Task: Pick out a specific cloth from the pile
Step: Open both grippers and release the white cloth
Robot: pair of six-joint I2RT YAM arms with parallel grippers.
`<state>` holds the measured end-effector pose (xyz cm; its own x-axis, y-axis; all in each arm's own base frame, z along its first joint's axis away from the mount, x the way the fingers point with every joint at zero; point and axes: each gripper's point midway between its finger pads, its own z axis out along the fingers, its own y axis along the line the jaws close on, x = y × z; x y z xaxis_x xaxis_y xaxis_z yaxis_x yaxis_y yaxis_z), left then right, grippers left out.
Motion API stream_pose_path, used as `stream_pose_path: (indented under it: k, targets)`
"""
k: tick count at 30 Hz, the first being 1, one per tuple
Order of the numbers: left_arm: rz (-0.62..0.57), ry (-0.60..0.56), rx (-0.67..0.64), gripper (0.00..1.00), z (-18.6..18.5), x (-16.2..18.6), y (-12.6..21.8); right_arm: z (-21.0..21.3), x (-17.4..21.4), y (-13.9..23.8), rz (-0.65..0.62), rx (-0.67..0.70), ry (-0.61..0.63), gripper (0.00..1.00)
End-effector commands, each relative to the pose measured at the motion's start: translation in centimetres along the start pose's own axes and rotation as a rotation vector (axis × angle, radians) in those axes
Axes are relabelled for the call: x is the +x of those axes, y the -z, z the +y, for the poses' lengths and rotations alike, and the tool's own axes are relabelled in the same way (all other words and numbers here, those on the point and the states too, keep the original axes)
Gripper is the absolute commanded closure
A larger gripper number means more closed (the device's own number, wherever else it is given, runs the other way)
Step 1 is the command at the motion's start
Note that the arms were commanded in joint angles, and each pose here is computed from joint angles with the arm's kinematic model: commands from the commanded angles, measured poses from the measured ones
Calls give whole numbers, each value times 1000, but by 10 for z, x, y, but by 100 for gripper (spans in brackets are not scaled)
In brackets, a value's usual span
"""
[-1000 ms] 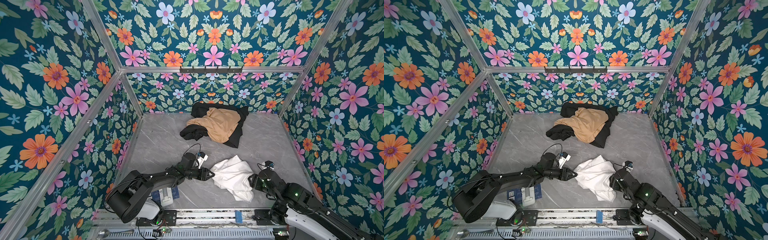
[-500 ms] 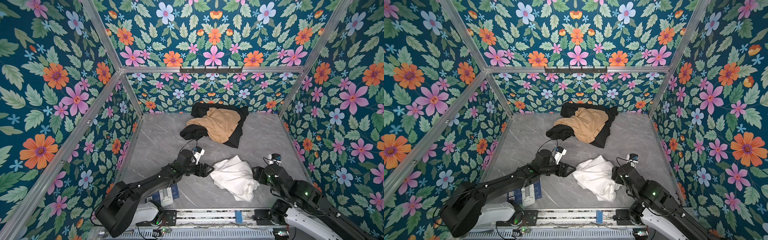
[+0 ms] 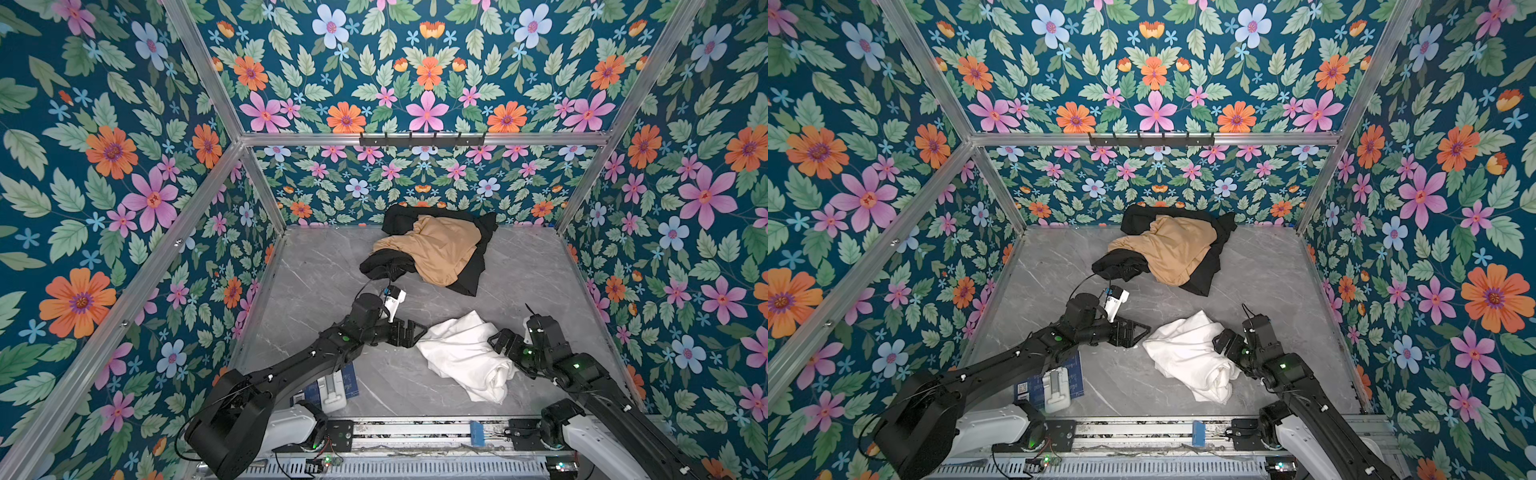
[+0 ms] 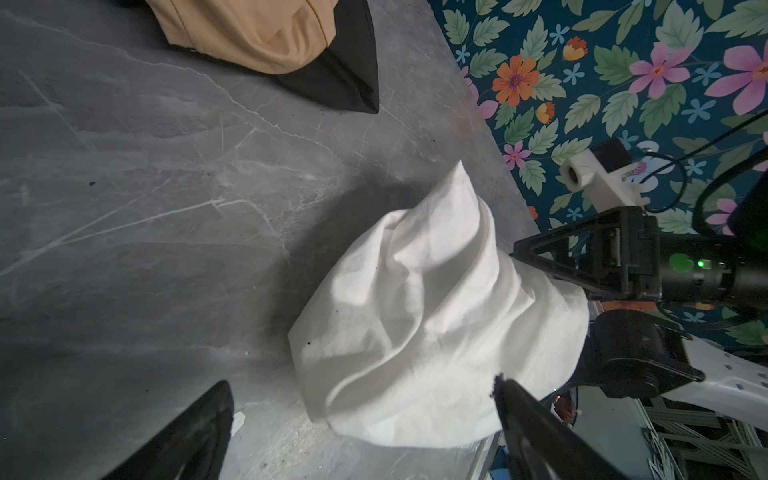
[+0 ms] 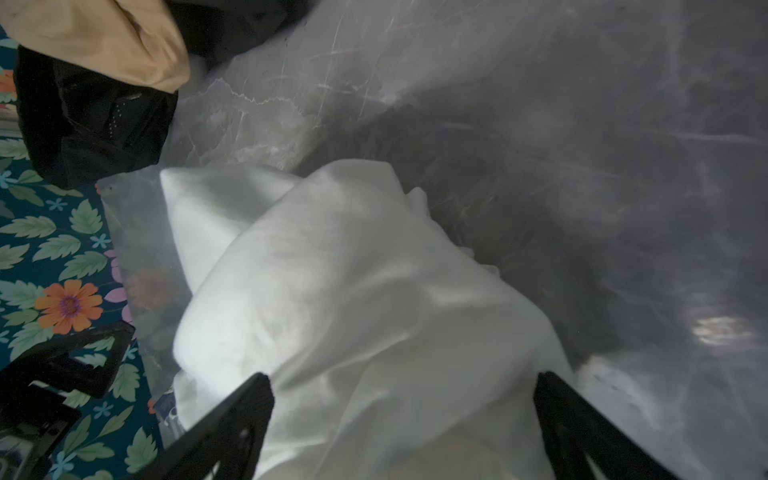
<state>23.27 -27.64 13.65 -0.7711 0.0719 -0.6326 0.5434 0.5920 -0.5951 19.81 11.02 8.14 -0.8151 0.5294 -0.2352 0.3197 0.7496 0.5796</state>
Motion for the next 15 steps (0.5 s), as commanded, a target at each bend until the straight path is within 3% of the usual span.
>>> stream_pose_path:
  k: [1,15]
  targets:
    - [-6,-17,1,0,0,-4,0,21,1,-9,40,-101,20,1]
    - [-27,-10,10,2,2,-8,1,51,13,-36,149,-192,93,1]
